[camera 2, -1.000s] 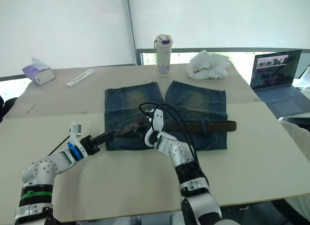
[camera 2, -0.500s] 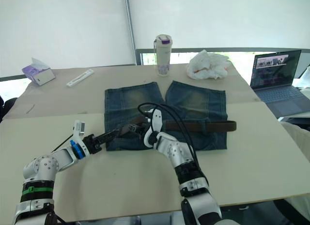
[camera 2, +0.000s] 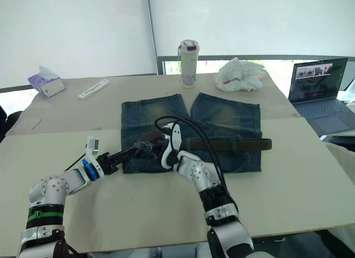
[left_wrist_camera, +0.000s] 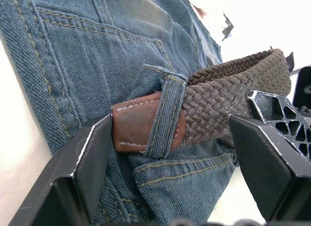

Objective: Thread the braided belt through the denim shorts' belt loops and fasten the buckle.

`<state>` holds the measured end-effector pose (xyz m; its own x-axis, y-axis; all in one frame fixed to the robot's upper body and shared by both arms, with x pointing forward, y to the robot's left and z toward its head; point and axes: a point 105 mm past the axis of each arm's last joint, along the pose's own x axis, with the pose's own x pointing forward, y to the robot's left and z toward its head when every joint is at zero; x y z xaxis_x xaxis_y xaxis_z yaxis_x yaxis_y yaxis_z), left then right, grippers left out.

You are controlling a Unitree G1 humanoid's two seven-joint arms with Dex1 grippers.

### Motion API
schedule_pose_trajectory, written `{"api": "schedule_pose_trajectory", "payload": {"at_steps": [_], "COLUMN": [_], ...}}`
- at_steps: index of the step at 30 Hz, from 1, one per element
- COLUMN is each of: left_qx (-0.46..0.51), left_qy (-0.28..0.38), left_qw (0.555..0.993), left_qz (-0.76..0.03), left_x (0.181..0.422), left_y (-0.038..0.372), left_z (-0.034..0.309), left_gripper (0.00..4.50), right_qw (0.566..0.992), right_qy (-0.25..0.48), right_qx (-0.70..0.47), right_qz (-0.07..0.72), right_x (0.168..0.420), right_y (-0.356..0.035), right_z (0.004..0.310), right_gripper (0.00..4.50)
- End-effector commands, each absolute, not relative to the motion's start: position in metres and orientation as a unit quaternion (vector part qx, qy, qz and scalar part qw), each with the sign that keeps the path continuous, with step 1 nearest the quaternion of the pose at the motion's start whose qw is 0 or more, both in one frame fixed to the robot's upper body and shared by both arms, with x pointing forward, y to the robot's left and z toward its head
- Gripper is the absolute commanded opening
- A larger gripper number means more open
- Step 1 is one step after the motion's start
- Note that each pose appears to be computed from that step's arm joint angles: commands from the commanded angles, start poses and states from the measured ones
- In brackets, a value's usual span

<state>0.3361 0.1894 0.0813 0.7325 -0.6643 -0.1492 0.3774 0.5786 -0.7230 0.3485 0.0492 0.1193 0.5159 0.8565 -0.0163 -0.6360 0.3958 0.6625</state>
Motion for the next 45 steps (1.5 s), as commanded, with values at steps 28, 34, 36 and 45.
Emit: {"api": "schedule_pose_trajectory", "payload": {"at_steps": [28, 34, 36, 45], "left_qx": [-0.335, -0.320, -0.320, -0.310], "left_qy": [0.189, 0.181, 0.179, 0.170], "left_qw": [0.871, 0.871, 0.870, 0.864], "left_qz": [-0.306, -0.325, -0.330, -0.358], "left_x": [0.326, 0.327, 0.327, 0.320], "left_y": [0.208, 0.205, 0.203, 0.205], "left_z": [0.080, 0.087, 0.088, 0.096], "left_gripper": [3.97, 3.97, 3.97, 3.97], "right_qw": [0.842, 0.825, 0.821, 0.795], "right_qy": [0.243, 0.207, 0.209, 0.151], "right_qx": [0.182, 0.152, 0.135, 0.019], "right_qz": [0.445, 0.503, 0.514, 0.588], "right_x": [0.342, 0.333, 0.330, 0.327], "right_y": [0.087, 0.082, 0.079, 0.055], "right_z": [0.094, 0.107, 0.107, 0.109], "right_gripper": [0.00, 0.00, 0.00, 0.00]}}
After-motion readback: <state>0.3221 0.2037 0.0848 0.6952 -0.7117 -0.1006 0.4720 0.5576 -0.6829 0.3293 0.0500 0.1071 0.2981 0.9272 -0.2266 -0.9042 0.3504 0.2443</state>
